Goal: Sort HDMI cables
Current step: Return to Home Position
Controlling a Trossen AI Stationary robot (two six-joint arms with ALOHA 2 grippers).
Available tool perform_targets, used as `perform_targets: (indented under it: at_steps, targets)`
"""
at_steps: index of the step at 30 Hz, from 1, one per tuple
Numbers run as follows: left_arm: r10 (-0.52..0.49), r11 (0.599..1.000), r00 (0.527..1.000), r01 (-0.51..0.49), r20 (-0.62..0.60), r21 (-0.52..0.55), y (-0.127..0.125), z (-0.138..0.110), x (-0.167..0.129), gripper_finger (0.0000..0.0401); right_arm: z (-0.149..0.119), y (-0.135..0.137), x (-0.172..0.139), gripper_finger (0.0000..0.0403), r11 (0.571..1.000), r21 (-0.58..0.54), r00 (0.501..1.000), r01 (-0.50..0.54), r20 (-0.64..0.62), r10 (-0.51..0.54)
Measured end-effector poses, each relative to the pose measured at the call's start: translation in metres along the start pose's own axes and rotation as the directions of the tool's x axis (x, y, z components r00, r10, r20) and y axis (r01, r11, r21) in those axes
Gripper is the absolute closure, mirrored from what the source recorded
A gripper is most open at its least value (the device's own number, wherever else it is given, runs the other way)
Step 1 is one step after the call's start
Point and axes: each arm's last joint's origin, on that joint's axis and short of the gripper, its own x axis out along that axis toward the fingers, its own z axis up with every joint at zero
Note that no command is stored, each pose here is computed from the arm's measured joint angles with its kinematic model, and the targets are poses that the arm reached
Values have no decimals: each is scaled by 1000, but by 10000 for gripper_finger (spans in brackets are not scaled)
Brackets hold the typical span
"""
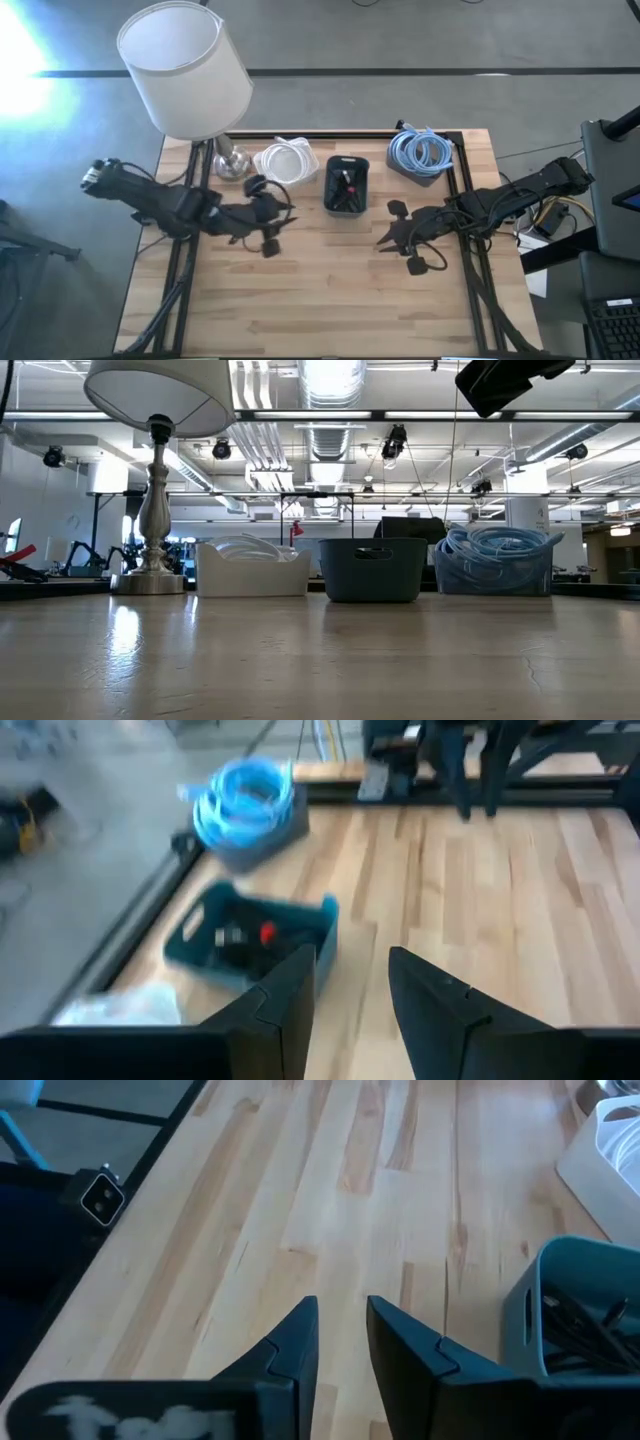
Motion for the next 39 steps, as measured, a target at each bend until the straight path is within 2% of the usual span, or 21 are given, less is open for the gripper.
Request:
perform_targets:
  at_steps: [6, 10, 15, 18, 21, 25, 28, 30, 32, 35, 37, 38, 39]
  targets:
    - [19, 991, 995, -31, -96, -129, 16, -11, -23, 268, 0, 0, 0, 312, 999, 54, 1000, 0, -2, 0]
    - [88, 990, 991, -99, -101, -105, 20, -18, -24, 268, 0, 0, 0, 316, 992, 128, 1000, 0, -2, 0]
    - [215, 971, 974, -221, -74, -87, 23, -39, -15, 268, -1, 0, 0, 326, 992, 126, 1000, 1, -2, 0]
    - [235, 965, 970, -241, -65, -101, 24, -54, -8, 268, 0, 0, 1, 331, 988, 154, 1000, -1, 3, 0]
    - [204, 967, 978, -209, -49, -148, 29, -65, -8, 268, 0, 0, 1, 335, 981, 192, 1000, -1, 3, 0]
    - [149, 962, 989, -144, 4, -231, 38, -74, -18, 268, 0, 0, 0, 332, 986, 168, 1000, -7, 7, 6]
    - [78, 960, 993, -50, 91, -275, 44, -80, -29, 268, 1, 0, -2, 327, 988, 151, 1000, -14, 16, 11]
    - [-4, 966, 984, 50, 178, -255, 46, -85, -33, 268, 1, 0, -5, 323, 991, 131, 1000, -18, 26, 15]
    - [-143, 963, 950, 199, 279, -184, 45, -92, -36, 268, 2, 1, -8, 321, 993, 108, 999, -38, 43, 33]
    - [-382, 901, 810, 434, 445, -16, 39, -107, -36, 268, 5, 1, -14, 317, 993, 101, 995, -54, 87, 46]
    - [-492, 845, 699, 527, 518, 90, 36, -121, -35, 268, 7, 1, -18, 315, 993, 101, 993, -59, 112, 48]
    - [-518, 828, 657, 546, 547, 127, 36, -129, -34, 268, 8, 1, -19, 314, 993, 101, 991, -61, 122, 49]
    - [-522, 824, 636, 548, 568, 142, 36, -137, -34, 268, 8, 1, -21, 313, 993, 100, 991, -62, 128, 49]
